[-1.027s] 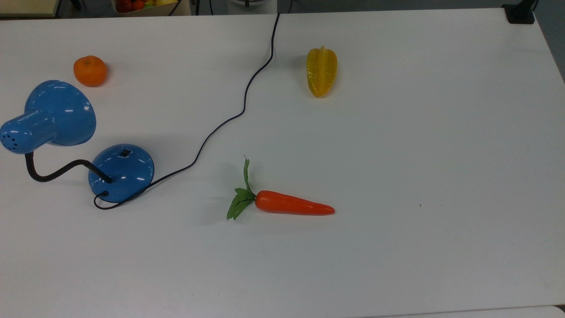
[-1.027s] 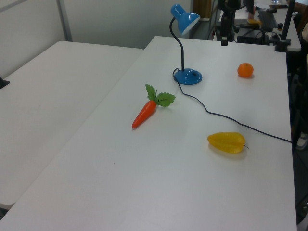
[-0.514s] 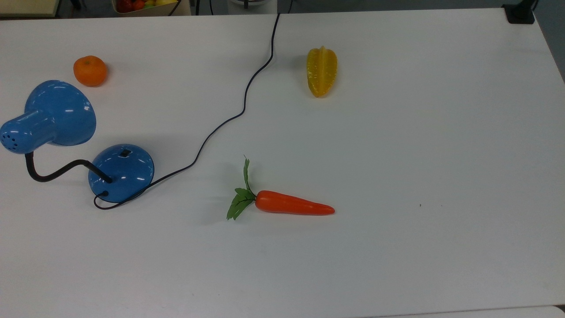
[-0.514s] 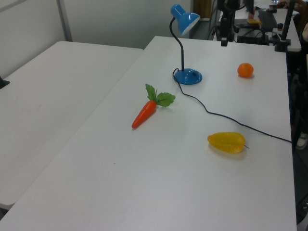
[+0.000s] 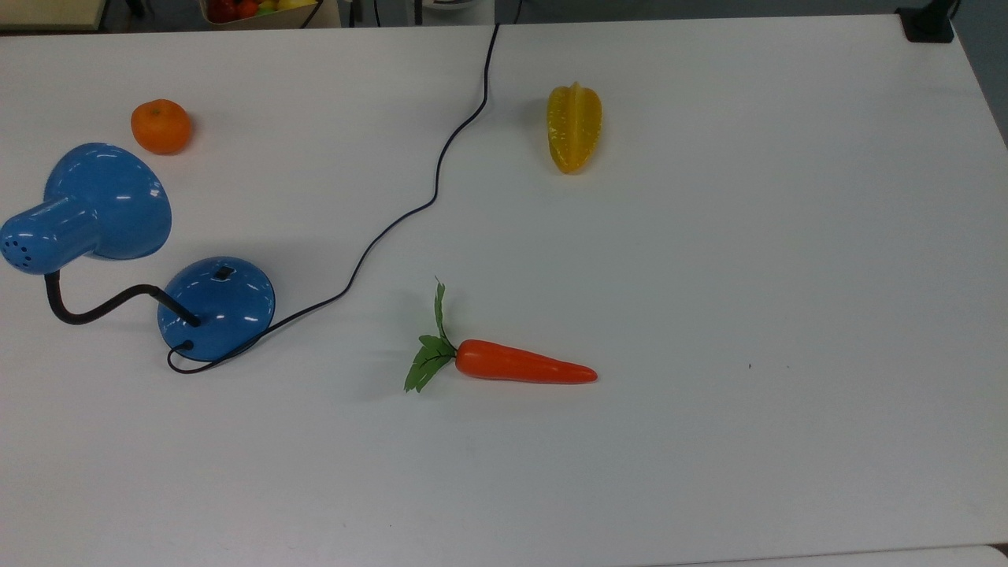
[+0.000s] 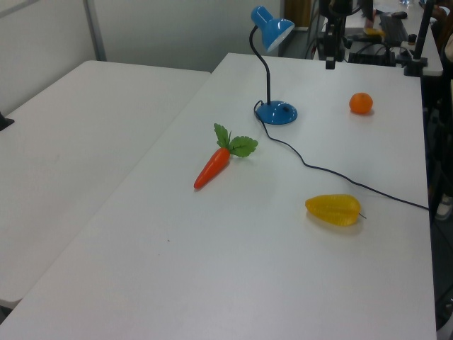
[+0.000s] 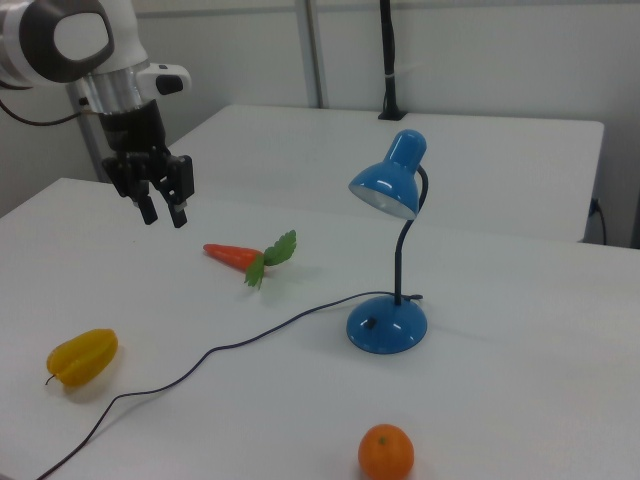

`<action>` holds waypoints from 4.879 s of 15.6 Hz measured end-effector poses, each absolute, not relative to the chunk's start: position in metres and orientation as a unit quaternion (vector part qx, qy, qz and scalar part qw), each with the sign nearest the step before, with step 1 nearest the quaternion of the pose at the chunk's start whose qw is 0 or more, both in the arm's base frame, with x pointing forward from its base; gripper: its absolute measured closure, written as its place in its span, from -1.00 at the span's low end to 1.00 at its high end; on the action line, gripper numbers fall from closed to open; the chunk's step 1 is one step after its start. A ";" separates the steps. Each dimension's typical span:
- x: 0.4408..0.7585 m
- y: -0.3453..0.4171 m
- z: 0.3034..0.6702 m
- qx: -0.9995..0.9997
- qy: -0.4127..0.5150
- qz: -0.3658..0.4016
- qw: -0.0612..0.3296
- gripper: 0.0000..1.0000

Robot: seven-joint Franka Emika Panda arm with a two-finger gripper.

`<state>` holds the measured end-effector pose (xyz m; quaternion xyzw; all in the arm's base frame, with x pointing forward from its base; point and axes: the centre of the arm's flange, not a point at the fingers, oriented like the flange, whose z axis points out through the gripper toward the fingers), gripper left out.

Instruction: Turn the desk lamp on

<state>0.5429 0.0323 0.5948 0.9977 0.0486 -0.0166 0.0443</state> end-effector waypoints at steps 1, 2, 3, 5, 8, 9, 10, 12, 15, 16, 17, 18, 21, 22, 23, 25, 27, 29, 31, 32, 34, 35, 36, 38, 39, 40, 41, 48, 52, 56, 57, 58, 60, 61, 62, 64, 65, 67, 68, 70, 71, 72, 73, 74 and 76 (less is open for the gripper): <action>0.544 0.032 0.593 0.998 0.049 -0.018 0.044 0.15; 0.544 0.033 0.592 0.998 0.049 -0.019 0.045 0.30; 0.545 0.033 0.591 0.998 0.049 -0.020 0.045 0.52; 0.545 0.033 0.590 0.998 0.049 -0.021 0.045 0.98; 0.546 0.032 0.588 0.998 0.048 -0.023 0.045 0.98; 0.547 0.030 0.586 0.998 0.045 -0.025 0.044 0.98; 0.549 0.025 0.583 0.998 0.040 -0.025 0.043 0.98; 0.553 0.009 0.571 0.999 0.026 -0.025 0.041 0.98; 0.560 -0.020 0.541 0.999 0.003 -0.014 0.040 0.98; 0.562 -0.029 0.529 0.999 -0.005 -0.012 0.040 0.98; 0.562 -0.038 0.516 0.999 -0.012 -0.011 0.040 0.98; 0.563 -0.048 0.503 0.999 -0.019 -0.008 0.039 0.98; 0.569 -0.074 0.470 0.998 -0.040 0.004 0.040 0.98; 0.573 -0.082 0.459 0.998 -0.050 0.013 0.041 0.98; 0.578 -0.090 0.448 0.997 -0.060 0.023 0.042 0.98; 0.590 -0.104 0.424 0.995 -0.075 0.044 0.044 0.98; 0.599 -0.119 0.404 0.993 -0.087 0.065 0.047 0.98; 0.607 -0.132 0.388 0.990 -0.094 0.090 0.050 0.98; 0.615 -0.140 0.376 0.987 -0.096 0.115 0.053 0.98; 0.618 -0.143 0.371 0.986 -0.098 0.126 0.054 0.98; 0.622 -0.152 0.365 0.982 -0.102 0.149 0.057 0.98; 0.625 -0.155 0.362 0.980 -0.103 0.161 0.058 0.98; 0.627 -0.158 0.360 0.978 -0.104 0.171 0.060 0.98; 0.631 -0.165 0.356 0.974 -0.106 0.190 0.062 0.98; 0.634 -0.168 0.354 0.973 -0.108 0.195 0.064 0.98; 0.637 -0.171 0.352 0.972 -0.109 0.198 0.065 0.98; 0.640 -0.172 0.351 0.972 -0.108 0.199 0.066 0.98; 0.653 -0.181 0.344 0.970 -0.102 0.210 0.071 0.98; 0.654 -0.181 0.338 0.970 -0.100 0.209 0.071 0.98; 0.655 -0.178 0.335 0.971 -0.098 0.208 0.070 0.98; 0.655 -0.177 0.335 0.971 -0.098 0.208 0.070 0.98; 0.655 -0.177 0.334 0.971 -0.097 0.207 0.069 0.98; 0.656 -0.177 0.333 0.971 -0.096 0.207 0.070 0.98; 0.656 -0.177 0.333 0.971 -0.095 0.207 0.070 0.98; 0.656 -0.177 0.333 0.971 -0.095 0.207 0.070 0.98; 0.656 -0.177 0.333 0.972 -0.090 0.207 0.071 0.98; 0.656 -0.177 0.333 0.972 -0.087 0.208 0.072 0.98; 0.657 -0.177 0.330 0.971 -0.084 0.213 0.073 0.98; 0.657 -0.177 0.330 0.970 -0.084 0.215 0.073 0.98; 0.658 -0.177 0.330 0.970 -0.083 0.215 0.073 0.98; 0.658 -0.177 0.330 0.970 -0.083 0.215 0.073 0.98; 0.658 -0.177 0.330 0.970 -0.083 0.215 0.073 0.98; 0.658 -0.177 0.330 0.970 -0.083 0.215 0.073 0.98; 0.658 -0.176 0.330 0.970 -0.083 0.216 0.073 0.98; 0.658 -0.170 0.331 0.972 -0.079 0.208 0.070 0.98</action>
